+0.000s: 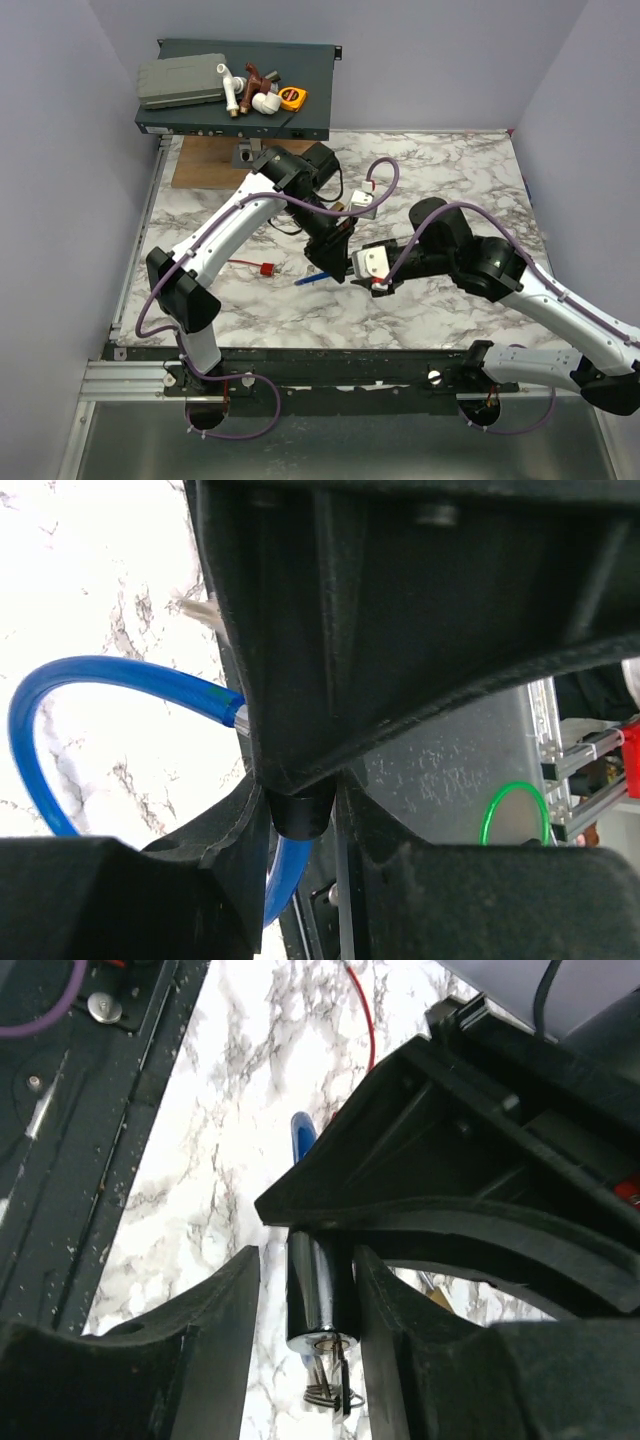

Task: Unlock with the key
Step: Unlock the lock.

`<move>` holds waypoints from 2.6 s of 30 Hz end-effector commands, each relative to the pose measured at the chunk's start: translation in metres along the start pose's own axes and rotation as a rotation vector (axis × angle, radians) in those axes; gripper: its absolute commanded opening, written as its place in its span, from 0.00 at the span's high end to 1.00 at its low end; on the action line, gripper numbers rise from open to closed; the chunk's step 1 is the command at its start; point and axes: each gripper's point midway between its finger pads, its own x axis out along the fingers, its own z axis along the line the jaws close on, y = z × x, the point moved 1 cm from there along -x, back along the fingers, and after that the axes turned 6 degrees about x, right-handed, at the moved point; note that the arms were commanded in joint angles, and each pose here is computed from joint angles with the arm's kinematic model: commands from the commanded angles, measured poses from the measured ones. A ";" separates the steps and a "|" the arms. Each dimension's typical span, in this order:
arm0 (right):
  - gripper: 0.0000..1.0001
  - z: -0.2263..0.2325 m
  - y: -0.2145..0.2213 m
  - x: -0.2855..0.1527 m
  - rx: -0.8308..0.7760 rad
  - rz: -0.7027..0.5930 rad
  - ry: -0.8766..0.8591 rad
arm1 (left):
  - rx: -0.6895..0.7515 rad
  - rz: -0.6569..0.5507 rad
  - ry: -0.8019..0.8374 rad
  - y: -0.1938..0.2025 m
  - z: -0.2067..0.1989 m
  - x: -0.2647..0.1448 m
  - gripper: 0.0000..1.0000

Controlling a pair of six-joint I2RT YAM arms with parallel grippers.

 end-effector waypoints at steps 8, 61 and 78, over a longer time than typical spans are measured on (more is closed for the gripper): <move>0.85 0.004 0.020 0.001 -0.012 0.102 -0.021 | 0.057 -0.047 0.021 -0.005 -0.037 -0.011 1.00; 0.99 -0.032 -0.057 0.009 0.261 -0.359 0.185 | 0.397 -0.082 -0.501 0.005 -0.010 -0.052 1.00; 0.37 -0.048 -0.066 -0.045 0.326 -0.292 0.369 | 0.363 0.016 -0.432 0.021 -0.039 -0.060 1.00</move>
